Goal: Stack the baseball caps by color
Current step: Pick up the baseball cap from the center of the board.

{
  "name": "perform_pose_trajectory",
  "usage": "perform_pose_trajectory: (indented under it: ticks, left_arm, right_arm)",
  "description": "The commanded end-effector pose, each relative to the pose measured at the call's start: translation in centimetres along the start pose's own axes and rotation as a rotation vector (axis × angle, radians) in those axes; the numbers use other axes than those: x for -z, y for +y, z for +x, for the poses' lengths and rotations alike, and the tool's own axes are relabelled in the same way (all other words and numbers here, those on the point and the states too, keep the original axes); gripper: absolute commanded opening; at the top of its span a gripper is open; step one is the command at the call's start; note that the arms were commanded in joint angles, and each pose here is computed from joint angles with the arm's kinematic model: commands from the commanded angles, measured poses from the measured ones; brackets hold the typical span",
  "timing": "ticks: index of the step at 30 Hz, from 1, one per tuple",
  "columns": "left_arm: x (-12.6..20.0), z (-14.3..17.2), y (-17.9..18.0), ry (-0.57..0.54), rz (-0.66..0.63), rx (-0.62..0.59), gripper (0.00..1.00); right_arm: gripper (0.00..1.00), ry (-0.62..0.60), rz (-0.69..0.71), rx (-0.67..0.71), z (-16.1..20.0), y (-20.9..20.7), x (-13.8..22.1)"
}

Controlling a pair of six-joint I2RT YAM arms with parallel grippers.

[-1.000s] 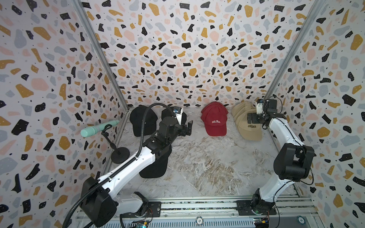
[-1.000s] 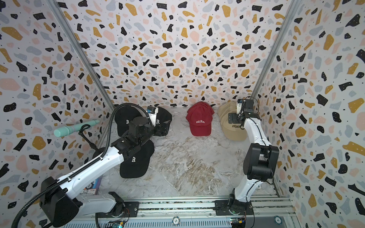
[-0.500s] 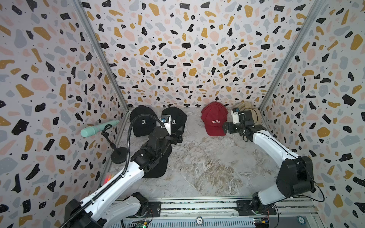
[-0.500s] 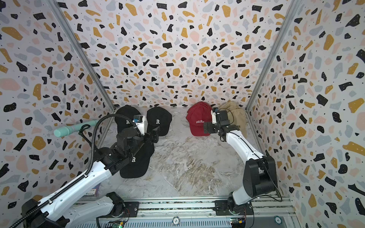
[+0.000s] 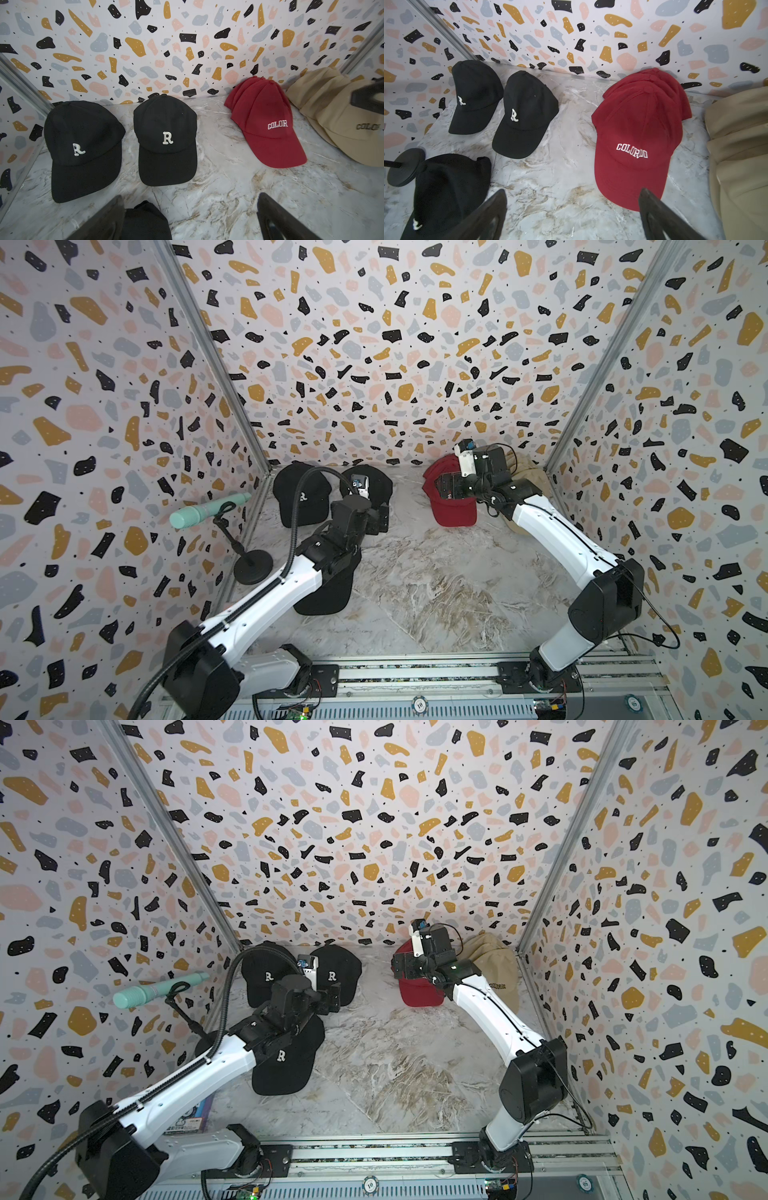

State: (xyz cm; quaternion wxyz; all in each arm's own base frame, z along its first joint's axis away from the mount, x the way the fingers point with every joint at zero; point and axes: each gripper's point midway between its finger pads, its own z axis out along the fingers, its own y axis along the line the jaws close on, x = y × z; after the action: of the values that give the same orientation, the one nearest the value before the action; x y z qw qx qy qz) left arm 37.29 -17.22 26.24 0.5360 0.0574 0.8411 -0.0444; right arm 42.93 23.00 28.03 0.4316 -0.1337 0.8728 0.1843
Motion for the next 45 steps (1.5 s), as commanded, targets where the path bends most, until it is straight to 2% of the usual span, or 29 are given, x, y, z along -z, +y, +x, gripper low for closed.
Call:
perform_pose_trajectory:
  ticks: [1, 9, 16, 21, 31, 39, 45]
  left_arm:
    - [-2.6, -1.3, 0.7, 0.017, -0.052, -0.008, 1.0]
    - [-10.0, -2.8, 1.1, 0.101, -0.093, -0.022, 1.0]
    - [-16.8, -0.6, 3.1, 0.206, -0.098, 0.035, 0.98]
    - [-20.4, 1.0, 4.0, 0.267, -0.113, 0.011, 0.94]
    - [-24.4, 3.5, 5.9, 0.335, -0.097, 0.038, 0.81]
    - [-25.5, 5.0, 5.8, 0.357, -0.078, 0.045, 0.79]
    - [-26.1, 5.8, 5.8, 0.367, -0.074, 0.046, 0.71]
  right_arm:
    - [0.99, -0.012, -0.052, -0.024, -0.8, 1.6, 2.1]
    - [0.99, -0.042, -0.066, -0.04, -0.4, 2.6, 4.9]
    - [0.99, -0.07, -0.044, -0.06, -0.1, 2.1, 7.2]
    - [0.99, -0.065, -0.025, -0.074, 0.7, 1.6, 7.7]
    - [0.99, -0.043, 0.027, -0.103, 2.4, 0.3, 8.5]
    - [0.99, -0.035, 0.048, -0.121, 3.0, -0.4, 8.9]
    - [0.99, -0.03, 0.05, -0.134, 3.3, -0.5, 9.2]
